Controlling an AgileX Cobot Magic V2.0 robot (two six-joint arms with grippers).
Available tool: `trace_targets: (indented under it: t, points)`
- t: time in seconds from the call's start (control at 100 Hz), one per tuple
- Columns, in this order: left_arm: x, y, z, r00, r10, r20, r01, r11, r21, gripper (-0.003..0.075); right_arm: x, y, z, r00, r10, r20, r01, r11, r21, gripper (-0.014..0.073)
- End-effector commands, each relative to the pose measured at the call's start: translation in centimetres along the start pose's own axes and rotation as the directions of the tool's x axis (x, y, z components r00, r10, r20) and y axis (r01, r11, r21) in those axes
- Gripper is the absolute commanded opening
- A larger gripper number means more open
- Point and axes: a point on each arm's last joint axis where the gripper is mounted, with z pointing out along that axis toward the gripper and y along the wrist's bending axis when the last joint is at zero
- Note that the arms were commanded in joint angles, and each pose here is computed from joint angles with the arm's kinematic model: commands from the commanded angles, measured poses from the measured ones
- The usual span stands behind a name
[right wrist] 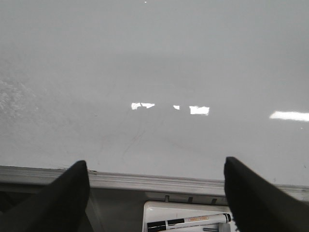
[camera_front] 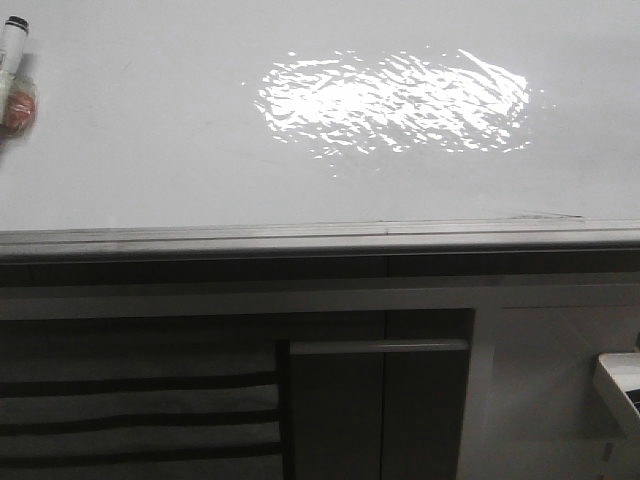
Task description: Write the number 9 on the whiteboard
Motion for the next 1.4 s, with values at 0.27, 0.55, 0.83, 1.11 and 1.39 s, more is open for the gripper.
trace_targets:
  t: [0.27,0.55,0.83,1.11,1.39]
  points:
    - [-1.4,-0.9,2.1,0.999,-0.029,0.015,0.028,0.996,0.08,0.051,-1.8,-0.1,-0.3,0.994,-0.018,0.107,0.018,1.0,0.005,0.0511]
    - [-1.1,-3.7,7.3,0.998,0.023,-0.051,-0.011,0.975,0.221,0.051,-1.8,-0.1,-0.3,0.994,-0.018,0.107,0.018,1.0,0.005,0.0511]
    - [0.3,-5.8,13.1,0.997,0.044,-0.055,-0.028,0.966,0.258,0.05,-1.7,-0.1,-0.3,0.994,-0.018,0.105,0.018,1.0,0.005,0.0511]
    - [1.6,-6.7,15.9,0.996,0.065,-0.054,-0.048,0.962,0.27,0.0258,-1.7,-0.1,-0.3,0.994,-0.018,0.105,0.018,1.0,0.005,0.0511]
    - [1.9,-6.8,16.3,0.996,0.066,-0.06,-0.047,0.961,0.272,0.0099,-1.7,-0.1,-0.3,0.994,-0.018,0.107,0.018,1.0,0.005,0.0511]
